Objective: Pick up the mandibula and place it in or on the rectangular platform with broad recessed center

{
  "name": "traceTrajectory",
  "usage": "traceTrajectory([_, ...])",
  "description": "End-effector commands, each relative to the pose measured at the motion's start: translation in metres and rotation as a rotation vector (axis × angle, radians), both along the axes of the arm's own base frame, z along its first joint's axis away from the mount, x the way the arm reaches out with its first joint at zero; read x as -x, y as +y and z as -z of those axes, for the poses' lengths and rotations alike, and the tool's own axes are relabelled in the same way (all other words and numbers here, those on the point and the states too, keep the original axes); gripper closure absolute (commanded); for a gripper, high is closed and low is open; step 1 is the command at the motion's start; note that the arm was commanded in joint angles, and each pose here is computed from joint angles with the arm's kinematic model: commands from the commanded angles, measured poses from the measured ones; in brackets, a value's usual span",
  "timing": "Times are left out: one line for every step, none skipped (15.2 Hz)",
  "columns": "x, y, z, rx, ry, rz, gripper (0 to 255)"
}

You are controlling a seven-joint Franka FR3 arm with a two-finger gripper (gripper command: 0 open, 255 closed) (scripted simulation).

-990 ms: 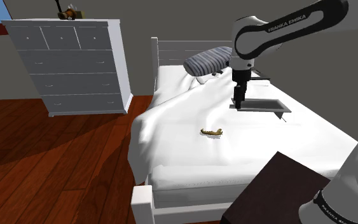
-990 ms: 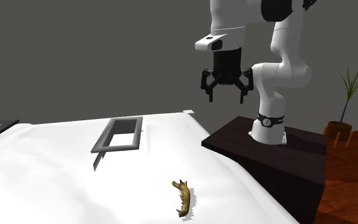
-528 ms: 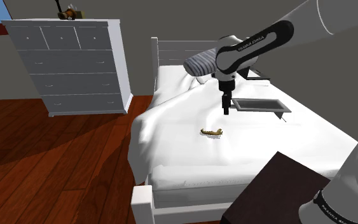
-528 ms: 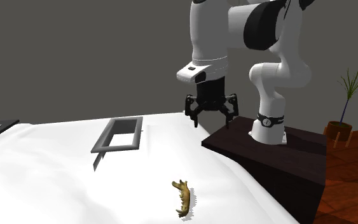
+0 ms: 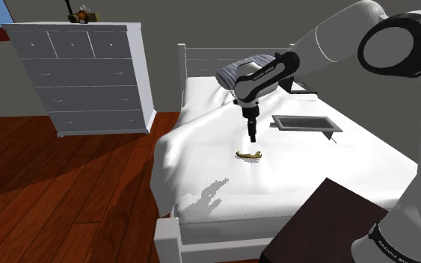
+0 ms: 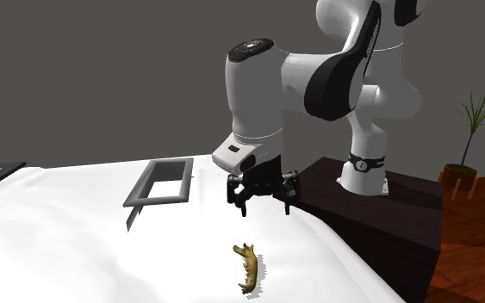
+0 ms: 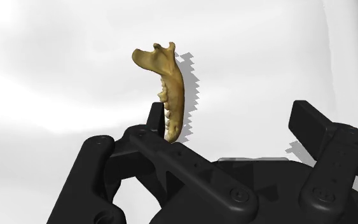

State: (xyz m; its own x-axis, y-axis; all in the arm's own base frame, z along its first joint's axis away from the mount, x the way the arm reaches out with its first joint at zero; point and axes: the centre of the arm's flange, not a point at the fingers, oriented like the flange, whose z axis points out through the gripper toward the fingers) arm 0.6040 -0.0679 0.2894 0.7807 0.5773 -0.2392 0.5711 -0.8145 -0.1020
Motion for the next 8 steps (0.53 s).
traceTrajectory([-0.016, 0.0, 0.022, -0.004, 0.011, -0.038, 0])
traceTrajectory([-0.024, 0.0, 0.033, -0.005, 0.016, -0.056, 0])
traceTrajectory([-0.033, 0.002, 0.043, -0.007, 0.022, -0.075, 0])
traceTrajectory([-0.042, 0.003, 0.054, -0.008, 0.027, -0.093, 0])
traceTrajectory([-0.045, 0.003, 0.058, -0.009, 0.029, -0.1, 0])
traceTrajectory([-0.044, 0.003, 0.063, -0.009, 0.029, -0.1, 0])
traceTrajectory([-0.042, 0.003, 0.068, -0.009, 0.029, -0.1, 0])
traceTrajectory([-0.041, 0.002, 0.073, -0.009, 0.029, -0.1, 0])
